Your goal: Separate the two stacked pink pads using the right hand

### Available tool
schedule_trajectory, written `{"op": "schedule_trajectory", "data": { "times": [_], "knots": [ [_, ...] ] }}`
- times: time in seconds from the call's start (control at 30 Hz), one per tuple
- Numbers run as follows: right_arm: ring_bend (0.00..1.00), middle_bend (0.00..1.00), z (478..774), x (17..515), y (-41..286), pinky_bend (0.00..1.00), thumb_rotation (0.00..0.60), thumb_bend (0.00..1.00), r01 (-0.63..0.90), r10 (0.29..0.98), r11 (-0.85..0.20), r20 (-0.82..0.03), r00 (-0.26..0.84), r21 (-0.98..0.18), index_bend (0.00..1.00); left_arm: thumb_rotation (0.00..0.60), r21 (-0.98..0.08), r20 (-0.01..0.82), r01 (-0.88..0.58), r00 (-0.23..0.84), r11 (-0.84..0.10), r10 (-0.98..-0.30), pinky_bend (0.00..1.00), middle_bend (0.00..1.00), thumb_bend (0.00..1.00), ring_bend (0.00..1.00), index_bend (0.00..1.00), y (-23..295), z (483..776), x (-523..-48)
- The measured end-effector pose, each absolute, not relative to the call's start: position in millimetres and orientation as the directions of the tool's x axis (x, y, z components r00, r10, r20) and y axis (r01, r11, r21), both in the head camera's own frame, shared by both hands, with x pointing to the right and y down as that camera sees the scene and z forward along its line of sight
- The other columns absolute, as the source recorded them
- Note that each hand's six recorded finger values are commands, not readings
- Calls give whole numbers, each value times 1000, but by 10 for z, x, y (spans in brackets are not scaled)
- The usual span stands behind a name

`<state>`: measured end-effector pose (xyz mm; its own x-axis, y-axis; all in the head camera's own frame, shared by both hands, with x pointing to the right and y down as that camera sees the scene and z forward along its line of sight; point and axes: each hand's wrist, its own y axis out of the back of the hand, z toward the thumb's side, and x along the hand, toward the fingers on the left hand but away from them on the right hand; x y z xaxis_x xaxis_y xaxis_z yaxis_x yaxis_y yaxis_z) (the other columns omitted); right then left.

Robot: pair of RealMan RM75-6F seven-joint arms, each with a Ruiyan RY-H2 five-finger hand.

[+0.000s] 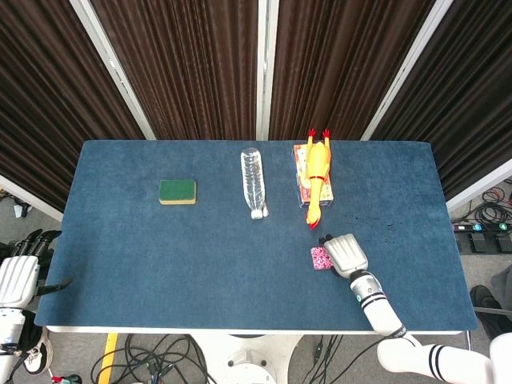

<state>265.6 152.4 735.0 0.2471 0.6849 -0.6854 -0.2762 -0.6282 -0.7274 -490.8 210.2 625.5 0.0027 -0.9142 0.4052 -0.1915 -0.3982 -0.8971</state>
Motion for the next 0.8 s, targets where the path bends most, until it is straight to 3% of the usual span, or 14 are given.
{"op": "schedule_trajectory", "data": {
  "times": [0.8],
  "knots": [
    [845, 408, 7232, 2579, 1469, 939, 600, 121, -248, 706, -607, -655, 268, -755, 413, 600, -894, 409, -200, 5, -402, -912, 177, 155, 28, 79, 163, 2106, 6262, -4907]
  ]
}}
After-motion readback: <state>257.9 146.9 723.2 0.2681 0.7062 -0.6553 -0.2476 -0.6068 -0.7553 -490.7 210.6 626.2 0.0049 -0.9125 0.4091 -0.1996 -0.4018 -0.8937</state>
